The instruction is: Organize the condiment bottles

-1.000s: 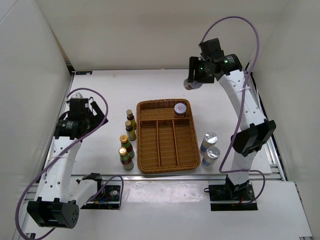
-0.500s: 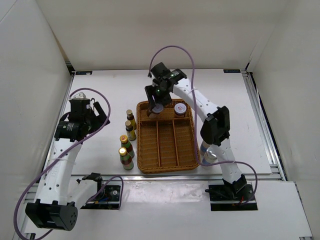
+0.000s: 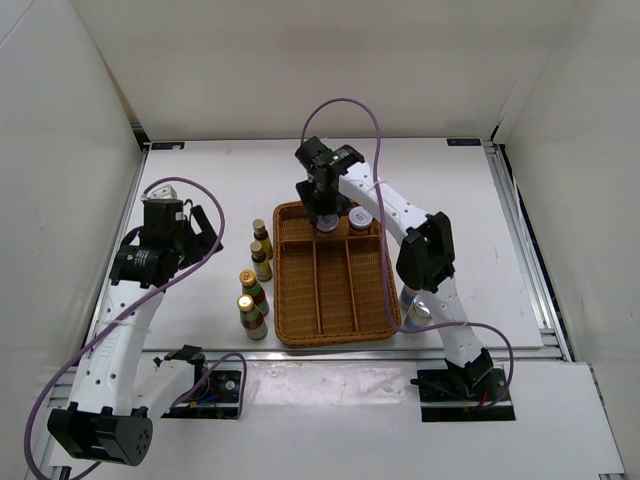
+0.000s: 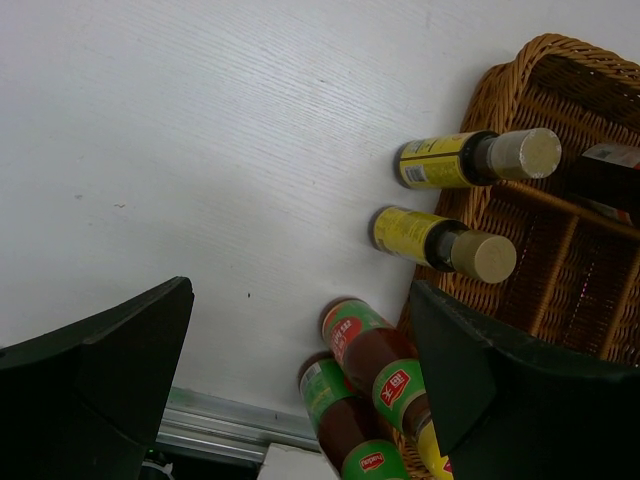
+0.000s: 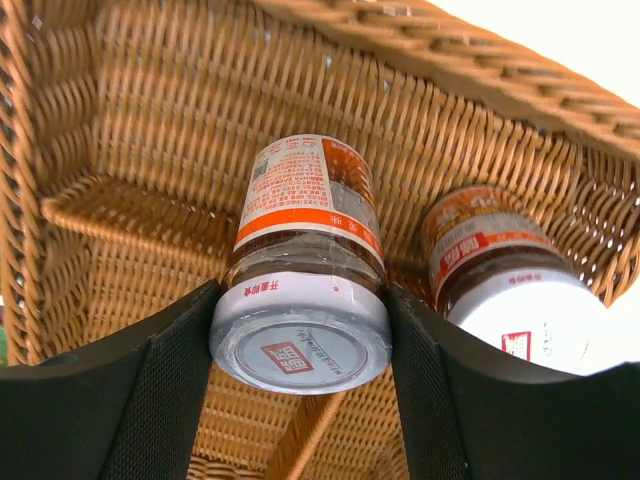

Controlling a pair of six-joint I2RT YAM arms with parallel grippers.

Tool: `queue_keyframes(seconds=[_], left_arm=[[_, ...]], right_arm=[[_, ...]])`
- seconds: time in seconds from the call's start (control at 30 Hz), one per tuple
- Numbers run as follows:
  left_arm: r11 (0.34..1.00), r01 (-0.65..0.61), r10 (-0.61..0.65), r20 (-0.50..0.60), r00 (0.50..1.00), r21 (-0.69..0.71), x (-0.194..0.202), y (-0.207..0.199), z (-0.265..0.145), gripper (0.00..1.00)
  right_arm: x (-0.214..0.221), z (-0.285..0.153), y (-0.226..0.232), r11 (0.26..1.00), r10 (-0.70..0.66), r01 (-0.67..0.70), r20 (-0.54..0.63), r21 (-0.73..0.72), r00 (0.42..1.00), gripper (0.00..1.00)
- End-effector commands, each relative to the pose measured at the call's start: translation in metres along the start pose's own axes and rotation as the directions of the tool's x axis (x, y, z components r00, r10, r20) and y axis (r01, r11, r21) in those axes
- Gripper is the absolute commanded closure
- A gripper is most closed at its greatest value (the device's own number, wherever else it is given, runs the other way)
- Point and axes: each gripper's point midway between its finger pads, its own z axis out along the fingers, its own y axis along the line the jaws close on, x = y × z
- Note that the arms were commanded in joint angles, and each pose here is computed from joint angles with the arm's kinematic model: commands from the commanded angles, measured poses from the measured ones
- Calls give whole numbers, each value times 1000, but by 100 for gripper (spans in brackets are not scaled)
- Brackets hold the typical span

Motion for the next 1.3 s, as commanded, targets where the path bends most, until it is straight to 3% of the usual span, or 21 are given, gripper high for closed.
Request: queue_keyframes(seconds=[0.0,0.03,0.1,0.27,0.5,0.6,0.8,1.17,1.27], left_arm=[[1000,-4,4,-2,1000,6,2,-2,1,0],[1000,-4,5,-7,1000,14,3,-3,1,0],[1000,-4,5,-7,1000,14,3,-3,1,0],[999,-24,24,-13,1000,29,5,-6,0,0],[999,-32,33,-18,999,35,7,-8,3,0],[999,-39,40,-13,999,22,11,-5,5,0],[1000,-21,22,-23,1000,17,16,-4,9,0],[999,-2,4,-41,999,48,21,-10,8,0],[999,-2,4,-42,999,48,21,-10,8,0]], right_arm=[[-6,-21,-4,999,-9,8,30,39,1000,33],[-12,-36,-8,999,-8,5,55,52,998,10],[-27,-70,-19,995,9,-23,148,95,989,0],[-27,-147,-55,986,53,-94,279,138,959,0],[44,-200,-122,938,186,-238,212,253,959,0],[93,-197,-134,925,225,-246,104,290,969,0],[175,-187,-137,886,378,-345,-52,309,924,0],[250,-147,-106,862,497,-446,-224,242,839,0],[252,-136,-102,857,509,-466,-221,221,832,8]])
